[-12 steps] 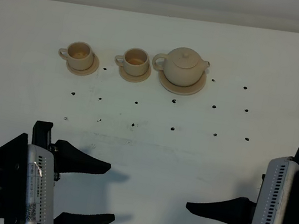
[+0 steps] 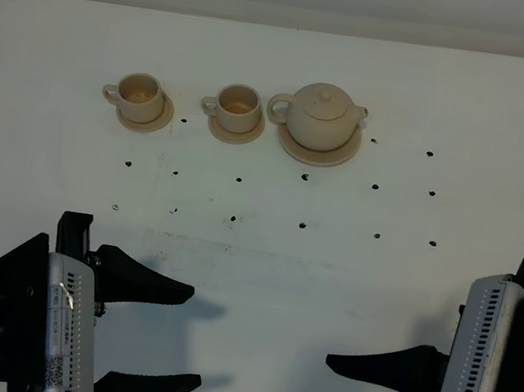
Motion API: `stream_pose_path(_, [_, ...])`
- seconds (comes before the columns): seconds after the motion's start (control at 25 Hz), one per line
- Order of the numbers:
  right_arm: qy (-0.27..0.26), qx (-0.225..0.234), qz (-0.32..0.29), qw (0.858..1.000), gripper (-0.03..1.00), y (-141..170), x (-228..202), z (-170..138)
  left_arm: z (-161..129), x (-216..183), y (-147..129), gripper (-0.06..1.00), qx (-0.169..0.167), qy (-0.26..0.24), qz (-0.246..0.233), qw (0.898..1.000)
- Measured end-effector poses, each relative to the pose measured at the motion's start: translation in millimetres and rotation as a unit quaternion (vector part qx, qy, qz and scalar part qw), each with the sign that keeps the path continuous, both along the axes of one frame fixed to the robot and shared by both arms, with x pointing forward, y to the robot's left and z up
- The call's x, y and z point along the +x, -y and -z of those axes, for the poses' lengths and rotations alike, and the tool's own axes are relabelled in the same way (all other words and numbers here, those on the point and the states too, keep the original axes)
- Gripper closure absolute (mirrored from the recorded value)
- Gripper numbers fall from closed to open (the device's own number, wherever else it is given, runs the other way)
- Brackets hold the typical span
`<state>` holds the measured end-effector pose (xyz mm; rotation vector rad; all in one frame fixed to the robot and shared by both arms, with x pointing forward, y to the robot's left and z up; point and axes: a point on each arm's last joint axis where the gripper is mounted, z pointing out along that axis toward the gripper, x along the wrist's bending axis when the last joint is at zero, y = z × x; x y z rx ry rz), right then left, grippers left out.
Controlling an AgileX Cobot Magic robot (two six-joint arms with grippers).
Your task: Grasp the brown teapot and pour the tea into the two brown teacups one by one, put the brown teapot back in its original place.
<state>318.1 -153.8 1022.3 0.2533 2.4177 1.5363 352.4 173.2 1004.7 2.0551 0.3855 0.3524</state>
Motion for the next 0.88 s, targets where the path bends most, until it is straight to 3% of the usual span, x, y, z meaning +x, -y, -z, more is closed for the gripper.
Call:
stream_pose_path(0.4, [-0.004, 0.004, 0.009, 1.000, 0.49, 0.3, 1.1, -0.3, 0.1, 1.5, -0.9, 0.37, 0.003, 0.003, -0.009, 1.000])
stream_pose_path(0.88, [0.008, -0.001, 0.112, 0.994, 0.49, 8.5, 17.3, -0.4, 0.1, 16.5, -11.3, 0.37, 0.023, 0.033, -0.103, 0.994])
